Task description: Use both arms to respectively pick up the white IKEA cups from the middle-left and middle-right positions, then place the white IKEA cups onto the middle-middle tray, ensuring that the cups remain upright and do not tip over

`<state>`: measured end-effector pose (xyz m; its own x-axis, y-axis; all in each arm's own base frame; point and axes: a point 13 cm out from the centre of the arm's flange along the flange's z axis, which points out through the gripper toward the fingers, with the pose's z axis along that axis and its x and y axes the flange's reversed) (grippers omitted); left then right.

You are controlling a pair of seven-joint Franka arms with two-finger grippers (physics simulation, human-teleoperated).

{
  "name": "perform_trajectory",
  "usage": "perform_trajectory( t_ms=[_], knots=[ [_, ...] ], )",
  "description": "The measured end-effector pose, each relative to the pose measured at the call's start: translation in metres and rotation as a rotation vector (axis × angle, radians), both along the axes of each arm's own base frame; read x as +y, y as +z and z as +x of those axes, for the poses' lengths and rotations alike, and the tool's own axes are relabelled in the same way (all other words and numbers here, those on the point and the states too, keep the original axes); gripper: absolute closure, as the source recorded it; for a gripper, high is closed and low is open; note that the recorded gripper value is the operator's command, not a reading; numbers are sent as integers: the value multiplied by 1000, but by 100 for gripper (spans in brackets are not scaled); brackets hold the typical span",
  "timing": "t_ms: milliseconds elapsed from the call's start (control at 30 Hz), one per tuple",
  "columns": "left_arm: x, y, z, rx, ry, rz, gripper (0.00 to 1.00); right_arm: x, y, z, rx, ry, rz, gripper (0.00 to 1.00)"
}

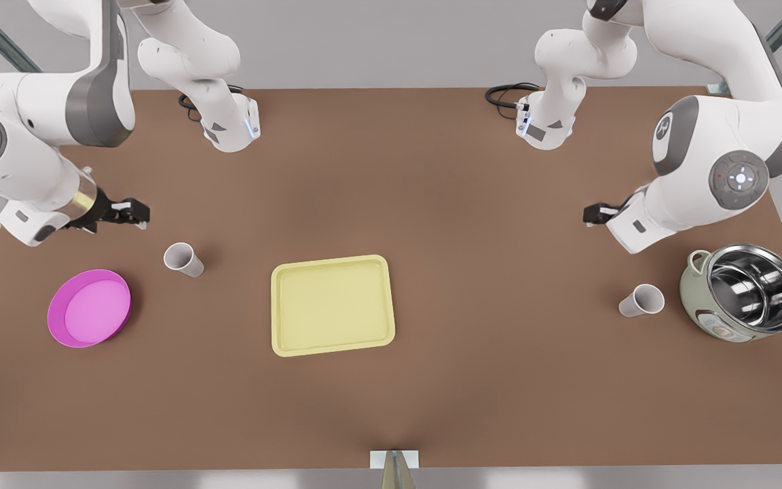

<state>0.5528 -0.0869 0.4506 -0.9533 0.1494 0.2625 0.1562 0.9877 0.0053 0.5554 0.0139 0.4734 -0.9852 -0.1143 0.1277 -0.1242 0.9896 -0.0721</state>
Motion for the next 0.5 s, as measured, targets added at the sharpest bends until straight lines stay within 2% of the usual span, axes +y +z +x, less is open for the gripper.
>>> perform_trajectory(
  t_ms=[100,167,333,500],
  knots=[
    [8,-8,7,-12,20,5,0,4,-3,5,-12,11,5,0],
    [35,-51,18,11,70,23,0,4,-12,5,0,16,4,0],
    [129,-165,69,0,193,22,0,-15,-89,-2,111,-2,-2,0],
    [172,-232,89,-36,215,4,0,-39,-152,-9,156,-38,9,0]
  ],
)
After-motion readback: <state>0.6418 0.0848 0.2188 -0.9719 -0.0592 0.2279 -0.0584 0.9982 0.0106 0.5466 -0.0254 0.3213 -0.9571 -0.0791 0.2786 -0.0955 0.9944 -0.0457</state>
